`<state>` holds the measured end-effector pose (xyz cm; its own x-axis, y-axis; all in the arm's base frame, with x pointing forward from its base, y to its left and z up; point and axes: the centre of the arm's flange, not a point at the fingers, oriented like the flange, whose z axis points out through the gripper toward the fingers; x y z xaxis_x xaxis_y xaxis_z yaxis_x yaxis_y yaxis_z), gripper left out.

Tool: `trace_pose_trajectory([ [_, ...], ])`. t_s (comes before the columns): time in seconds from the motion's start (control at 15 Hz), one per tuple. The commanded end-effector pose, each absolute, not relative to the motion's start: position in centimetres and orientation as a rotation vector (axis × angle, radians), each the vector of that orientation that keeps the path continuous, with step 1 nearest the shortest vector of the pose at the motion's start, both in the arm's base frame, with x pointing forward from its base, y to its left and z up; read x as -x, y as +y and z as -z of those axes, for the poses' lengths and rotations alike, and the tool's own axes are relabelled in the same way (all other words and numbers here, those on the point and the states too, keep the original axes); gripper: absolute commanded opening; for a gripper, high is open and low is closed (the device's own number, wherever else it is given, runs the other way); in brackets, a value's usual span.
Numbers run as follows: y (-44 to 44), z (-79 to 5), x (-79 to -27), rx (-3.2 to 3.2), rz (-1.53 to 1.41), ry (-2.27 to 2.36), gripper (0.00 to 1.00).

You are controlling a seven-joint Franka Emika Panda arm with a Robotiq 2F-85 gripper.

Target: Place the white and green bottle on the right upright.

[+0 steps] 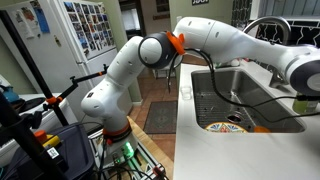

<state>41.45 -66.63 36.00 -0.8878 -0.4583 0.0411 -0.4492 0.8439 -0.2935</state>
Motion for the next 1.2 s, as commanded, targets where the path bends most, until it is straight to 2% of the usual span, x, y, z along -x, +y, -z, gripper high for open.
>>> trace_pose_trajectory([
  [0.0, -68.9, -35.3, -42.6, 0.714, 0.487, 3.012, 0.66],
  [0.13, -69.2, -35.4, -42.7, 0.713, 0.505, 3.017, 0.49],
  [0.4, -69.2, -35.6, -42.9, 0.755, 0.541, 3.04, 0.39],
  [1.13, -65.7, -38.7, -43.9, 1.181, 0.866, 3.245, 0.39],
])
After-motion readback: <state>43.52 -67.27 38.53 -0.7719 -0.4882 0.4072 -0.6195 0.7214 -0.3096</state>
